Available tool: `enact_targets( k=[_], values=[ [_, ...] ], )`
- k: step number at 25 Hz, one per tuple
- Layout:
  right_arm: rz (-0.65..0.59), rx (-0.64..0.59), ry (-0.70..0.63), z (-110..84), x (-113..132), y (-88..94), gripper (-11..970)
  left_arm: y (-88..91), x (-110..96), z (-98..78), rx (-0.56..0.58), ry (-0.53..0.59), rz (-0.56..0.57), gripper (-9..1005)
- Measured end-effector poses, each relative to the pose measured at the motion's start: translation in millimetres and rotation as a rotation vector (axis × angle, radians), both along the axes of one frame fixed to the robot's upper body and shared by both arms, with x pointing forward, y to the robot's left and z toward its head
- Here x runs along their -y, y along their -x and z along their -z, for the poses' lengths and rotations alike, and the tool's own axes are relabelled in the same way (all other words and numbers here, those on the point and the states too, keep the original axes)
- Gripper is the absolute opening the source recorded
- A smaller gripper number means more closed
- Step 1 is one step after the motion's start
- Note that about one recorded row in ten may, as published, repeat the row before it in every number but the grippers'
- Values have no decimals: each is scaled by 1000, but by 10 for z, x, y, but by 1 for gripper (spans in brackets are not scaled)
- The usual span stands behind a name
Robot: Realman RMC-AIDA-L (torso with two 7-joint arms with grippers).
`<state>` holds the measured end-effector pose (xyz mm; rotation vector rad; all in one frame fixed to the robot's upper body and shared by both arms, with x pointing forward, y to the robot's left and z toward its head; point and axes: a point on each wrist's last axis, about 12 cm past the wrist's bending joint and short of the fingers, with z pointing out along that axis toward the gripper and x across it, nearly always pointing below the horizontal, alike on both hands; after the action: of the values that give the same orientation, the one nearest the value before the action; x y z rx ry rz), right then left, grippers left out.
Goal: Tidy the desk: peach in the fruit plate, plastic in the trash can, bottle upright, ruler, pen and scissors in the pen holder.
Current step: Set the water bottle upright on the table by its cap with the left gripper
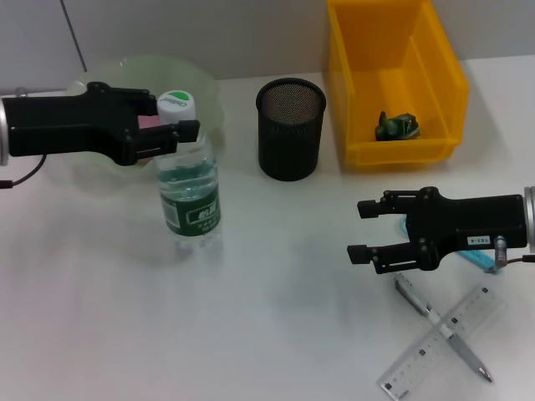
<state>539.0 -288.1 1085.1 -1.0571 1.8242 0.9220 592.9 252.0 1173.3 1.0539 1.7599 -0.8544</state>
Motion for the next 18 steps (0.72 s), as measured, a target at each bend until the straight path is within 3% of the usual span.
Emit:
enact_targets(
  k=[8,11,18],
  values=[
    [-7,1,-4,-8,-21,-9,803,67,-118,26,7,23,-19,511],
    [-10,4,-4,-15,-28,-17,803,159,-340,76,34,56,-74,513],
    [-14,10,-3,-23,-36,-27,802,231,-514,133,67,69,-136,519]
  ],
)
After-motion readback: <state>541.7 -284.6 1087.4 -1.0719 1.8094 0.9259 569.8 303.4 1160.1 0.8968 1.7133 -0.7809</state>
